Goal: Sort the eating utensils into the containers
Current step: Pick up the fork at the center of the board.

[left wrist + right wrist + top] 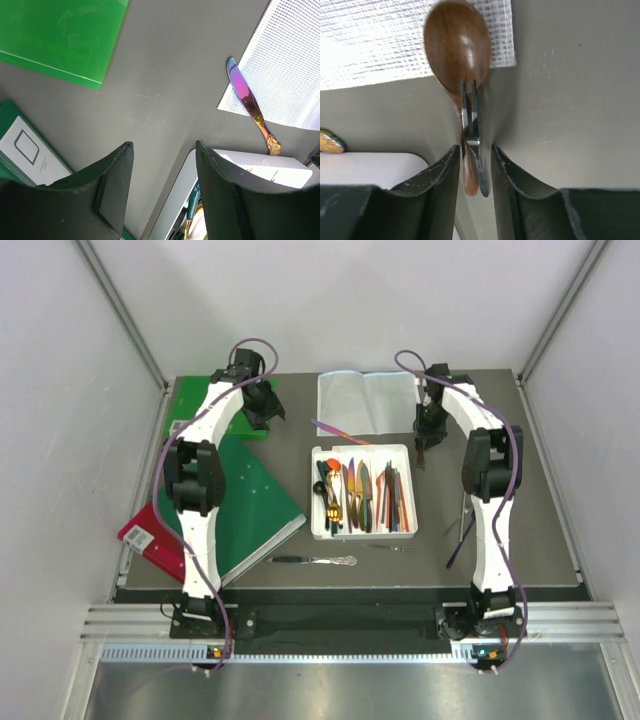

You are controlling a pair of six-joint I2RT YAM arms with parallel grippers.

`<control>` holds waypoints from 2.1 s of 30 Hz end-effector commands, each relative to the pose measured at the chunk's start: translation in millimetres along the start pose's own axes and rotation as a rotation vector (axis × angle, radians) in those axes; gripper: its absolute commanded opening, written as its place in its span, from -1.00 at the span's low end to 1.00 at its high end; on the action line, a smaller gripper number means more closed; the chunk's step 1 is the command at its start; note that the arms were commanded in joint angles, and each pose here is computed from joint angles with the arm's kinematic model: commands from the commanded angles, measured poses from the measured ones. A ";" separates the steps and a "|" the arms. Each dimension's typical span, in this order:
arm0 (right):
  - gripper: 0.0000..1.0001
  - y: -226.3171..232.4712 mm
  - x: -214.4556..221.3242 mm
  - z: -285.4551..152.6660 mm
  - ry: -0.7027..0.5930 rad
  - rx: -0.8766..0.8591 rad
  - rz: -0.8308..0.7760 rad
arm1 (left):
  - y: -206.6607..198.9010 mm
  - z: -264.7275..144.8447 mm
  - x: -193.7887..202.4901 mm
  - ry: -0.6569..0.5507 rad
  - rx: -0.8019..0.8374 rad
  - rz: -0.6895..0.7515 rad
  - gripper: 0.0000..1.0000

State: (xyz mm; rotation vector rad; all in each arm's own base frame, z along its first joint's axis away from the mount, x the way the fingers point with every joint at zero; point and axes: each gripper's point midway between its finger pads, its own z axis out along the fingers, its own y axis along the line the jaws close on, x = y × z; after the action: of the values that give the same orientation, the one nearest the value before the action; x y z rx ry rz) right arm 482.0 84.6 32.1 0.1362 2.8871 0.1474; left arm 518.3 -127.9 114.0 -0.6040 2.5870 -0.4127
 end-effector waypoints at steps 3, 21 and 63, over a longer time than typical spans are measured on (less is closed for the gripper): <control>-0.43 -3.4 -13.1 -36.6 -0.087 0.008 -0.009 | -8.0 -0.1 0.2 0.000 0.020 0.016 0.15; -0.43 -10.1 -36.9 -44.3 -0.172 -0.015 0.025 | -9.9 -0.3 0.6 0.002 0.023 0.025 0.15; -1.00 -6.2 -47.7 -17.0 -0.165 -0.074 0.047 | -11.5 2.0 0.6 0.010 0.019 0.031 0.15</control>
State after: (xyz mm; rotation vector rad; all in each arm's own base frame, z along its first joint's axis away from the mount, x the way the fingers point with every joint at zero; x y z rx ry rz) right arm 505.4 77.0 41.4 0.1853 2.7885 0.2415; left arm 516.0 -134.7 103.8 -0.5846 2.6233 -0.4145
